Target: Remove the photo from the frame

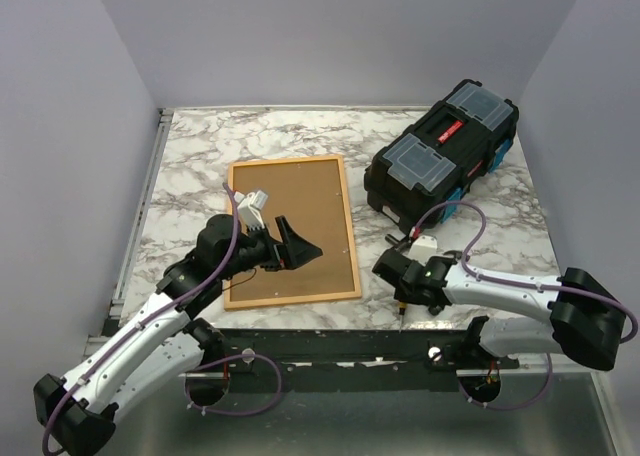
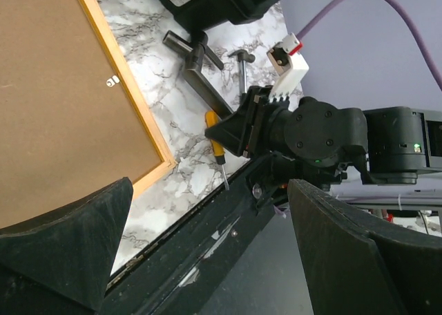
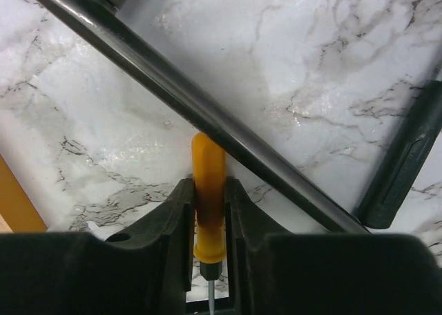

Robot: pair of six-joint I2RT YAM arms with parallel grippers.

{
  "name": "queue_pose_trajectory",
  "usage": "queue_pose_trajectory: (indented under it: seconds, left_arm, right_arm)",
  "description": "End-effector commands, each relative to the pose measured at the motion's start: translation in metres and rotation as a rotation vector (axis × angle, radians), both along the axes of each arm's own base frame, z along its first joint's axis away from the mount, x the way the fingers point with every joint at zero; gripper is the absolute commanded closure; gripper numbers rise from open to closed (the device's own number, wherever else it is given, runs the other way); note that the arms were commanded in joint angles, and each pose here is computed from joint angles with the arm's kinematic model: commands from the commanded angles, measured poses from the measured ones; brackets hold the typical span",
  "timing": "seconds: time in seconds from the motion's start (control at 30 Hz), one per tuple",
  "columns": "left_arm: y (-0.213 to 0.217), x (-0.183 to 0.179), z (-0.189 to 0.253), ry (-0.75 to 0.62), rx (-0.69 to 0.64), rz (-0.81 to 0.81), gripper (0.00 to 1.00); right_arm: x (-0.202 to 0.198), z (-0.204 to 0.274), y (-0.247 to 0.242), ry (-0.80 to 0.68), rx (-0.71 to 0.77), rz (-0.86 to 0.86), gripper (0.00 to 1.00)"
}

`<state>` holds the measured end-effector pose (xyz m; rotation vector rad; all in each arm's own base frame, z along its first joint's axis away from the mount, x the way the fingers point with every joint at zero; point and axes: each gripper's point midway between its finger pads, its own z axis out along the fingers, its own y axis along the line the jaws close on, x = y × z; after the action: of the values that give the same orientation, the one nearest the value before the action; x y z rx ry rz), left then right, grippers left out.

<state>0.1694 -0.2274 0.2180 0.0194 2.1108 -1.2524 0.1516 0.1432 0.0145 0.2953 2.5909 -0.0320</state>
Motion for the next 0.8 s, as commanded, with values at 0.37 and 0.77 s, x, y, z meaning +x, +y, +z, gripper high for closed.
queue_pose_trajectory:
  seconds: [0.37,0.77]
  left_arm:
    - [-0.059,-0.027,0.017,-0.094,-0.214,-0.208,0.17]
    - [-0.063,-0.035,0.002,-0.122,-0.157,-0.222,0.31]
  right_arm:
    - [0.036,0.15,0.123,-0.408,0.612,0.425,0.99]
    - [0.051,0.26,0.194,-0.523,0.939,0.515,0.99]
